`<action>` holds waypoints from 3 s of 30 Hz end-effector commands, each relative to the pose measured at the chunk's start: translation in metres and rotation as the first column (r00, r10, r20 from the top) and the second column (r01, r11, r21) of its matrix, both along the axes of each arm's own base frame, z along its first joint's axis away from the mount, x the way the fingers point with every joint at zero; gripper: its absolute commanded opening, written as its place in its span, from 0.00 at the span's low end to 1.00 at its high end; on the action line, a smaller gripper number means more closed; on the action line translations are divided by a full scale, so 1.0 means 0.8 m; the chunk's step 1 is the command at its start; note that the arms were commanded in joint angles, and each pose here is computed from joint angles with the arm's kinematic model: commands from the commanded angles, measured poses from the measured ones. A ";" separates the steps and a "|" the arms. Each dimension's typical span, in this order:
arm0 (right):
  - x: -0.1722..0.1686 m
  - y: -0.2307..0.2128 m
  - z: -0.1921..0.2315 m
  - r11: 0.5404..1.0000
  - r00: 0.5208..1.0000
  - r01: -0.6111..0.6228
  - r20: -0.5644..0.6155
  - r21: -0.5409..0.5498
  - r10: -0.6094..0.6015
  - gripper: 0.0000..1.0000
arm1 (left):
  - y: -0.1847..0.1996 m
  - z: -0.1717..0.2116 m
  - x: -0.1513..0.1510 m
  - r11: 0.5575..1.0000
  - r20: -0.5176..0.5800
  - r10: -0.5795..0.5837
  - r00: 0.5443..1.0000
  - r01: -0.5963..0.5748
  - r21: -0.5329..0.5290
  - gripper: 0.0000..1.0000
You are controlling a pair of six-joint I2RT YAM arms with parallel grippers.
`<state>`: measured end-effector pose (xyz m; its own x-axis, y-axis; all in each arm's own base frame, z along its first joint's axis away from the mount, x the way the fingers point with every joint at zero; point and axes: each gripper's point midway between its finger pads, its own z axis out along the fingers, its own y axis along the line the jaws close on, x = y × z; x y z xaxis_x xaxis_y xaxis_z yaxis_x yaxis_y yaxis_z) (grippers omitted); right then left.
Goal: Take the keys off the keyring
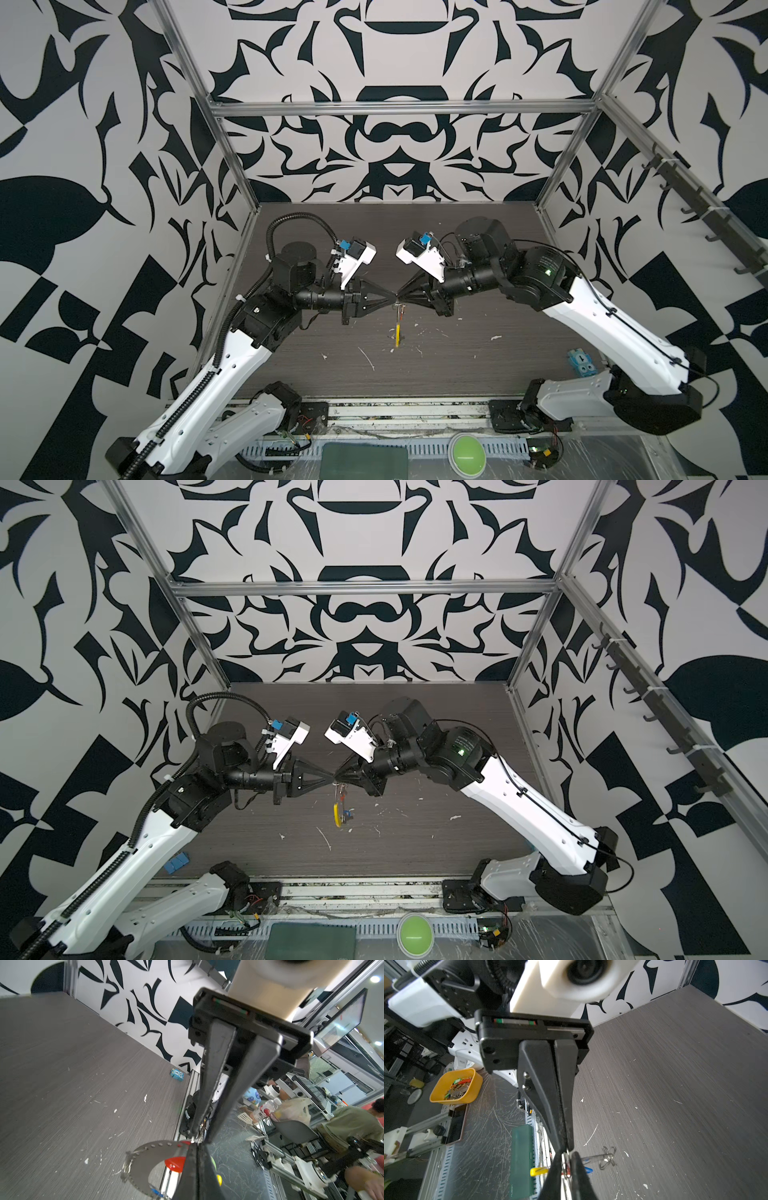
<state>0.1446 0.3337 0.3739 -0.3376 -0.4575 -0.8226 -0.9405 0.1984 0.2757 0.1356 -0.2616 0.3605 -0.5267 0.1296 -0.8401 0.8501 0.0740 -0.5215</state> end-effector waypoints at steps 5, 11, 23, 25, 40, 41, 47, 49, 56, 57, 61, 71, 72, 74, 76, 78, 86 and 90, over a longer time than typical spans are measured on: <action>0.011 -0.009 0.042 0.975 0.962 0.109 0.225 0.193 -0.152 0.38 | 0.015 0.035 0.023 0.974 0.154 0.196 0.968 -0.173 -0.147 0.00; 0.010 -0.014 0.040 0.936 0.948 0.124 0.240 0.330 -0.210 0.44 | 0.033 0.056 0.027 0.929 0.209 0.318 0.925 -0.259 -0.266 0.00; 0.024 0.006 0.019 0.929 0.927 0.155 0.274 0.337 -0.254 0.49 | 0.032 0.058 0.028 0.914 0.166 0.317 0.934 -0.254 -0.315 0.00; 0.027 0.008 0.021 0.927 0.922 0.160 0.285 0.340 -0.263 0.50 | 0.032 0.058 0.027 0.916 0.165 0.310 0.936 -0.248 -0.315 0.00; 0.041 0.018 0.026 0.927 0.896 0.183 0.332 0.328 -0.295 0.49 | 0.031 0.054 0.026 0.918 0.151 0.301 0.941 -0.244 -0.313 0.00; 0.041 0.019 0.028 0.926 0.896 0.181 0.334 0.331 -0.294 0.49 | 0.031 0.054 0.026 0.918 0.151 0.302 0.941 -0.244 -0.313 0.00; 0.041 0.016 0.037 0.927 0.882 0.186 0.361 0.327 -0.304 0.43 | 0.032 0.052 0.027 0.916 0.149 0.309 0.939 -0.251 -0.314 0.00; 0.041 0.016 0.035 0.929 0.880 0.189 0.365 0.319 -0.304 0.40 | 0.032 0.052 0.027 0.915 0.148 0.310 0.939 -0.253 -0.313 0.00; 0.037 0.017 0.030 0.936 0.884 0.178 0.368 0.302 -0.287 0.27 | 0.034 0.054 0.030 0.910 0.147 0.326 0.934 -0.267 -0.318 0.00; 0.037 0.018 0.028 0.938 0.885 0.177 0.369 0.297 -0.284 0.25 | 0.034 0.054 0.031 0.908 0.147 0.330 0.932 -0.271 -0.321 0.00; 0.034 0.019 0.026 0.942 0.884 0.169 0.378 0.290 -0.275 0.16 | 0.035 0.055 0.034 0.901 0.141 0.346 0.928 -0.287 -0.325 0.00; 0.022 0.034 0.017 0.963 0.898 0.096 0.396 0.251 -0.192 0.00 | 0.036 0.056 0.040 0.890 0.124 0.366 0.922 -0.308 -0.335 0.00; 0.018 0.036 0.015 0.967 0.903 0.078 0.395 0.242 -0.172 0.00 | 0.036 0.056 0.041 0.890 0.122 0.367 0.922 -0.309 -0.336 0.00; 0.011 0.042 0.012 0.973 0.913 0.040 0.387 0.227 -0.128 0.00 | 0.036 0.056 0.042 0.888 0.120 0.371 0.921 -0.314 -0.336 0.00; 0.005 0.046 0.007 0.976 0.921 0.015 0.376 0.217 -0.098 0.00 | 0.037 0.056 0.041 0.886 0.123 0.375 0.919 -0.316 -0.340 0.00; 0.000 0.050 0.003 0.978 0.930 -0.011 0.362 0.210 -0.067 0.00 | 0.037 0.055 0.042 0.885 0.124 0.377 0.918 -0.318 -0.340 0.00; -0.007 0.056 -0.010 0.980 0.947 -0.031 0.319 0.195 -0.033 0.00 | 0.036 0.051 0.038 0.893 0.134 0.358 0.924 -0.298 -0.337 0.00; -0.005 0.057 -0.013 0.981 0.950 -0.025 0.309 0.191 -0.036 0.00 | 0.033 0.048 0.033 0.904 0.137 0.331 0.933 -0.273 -0.328 0.00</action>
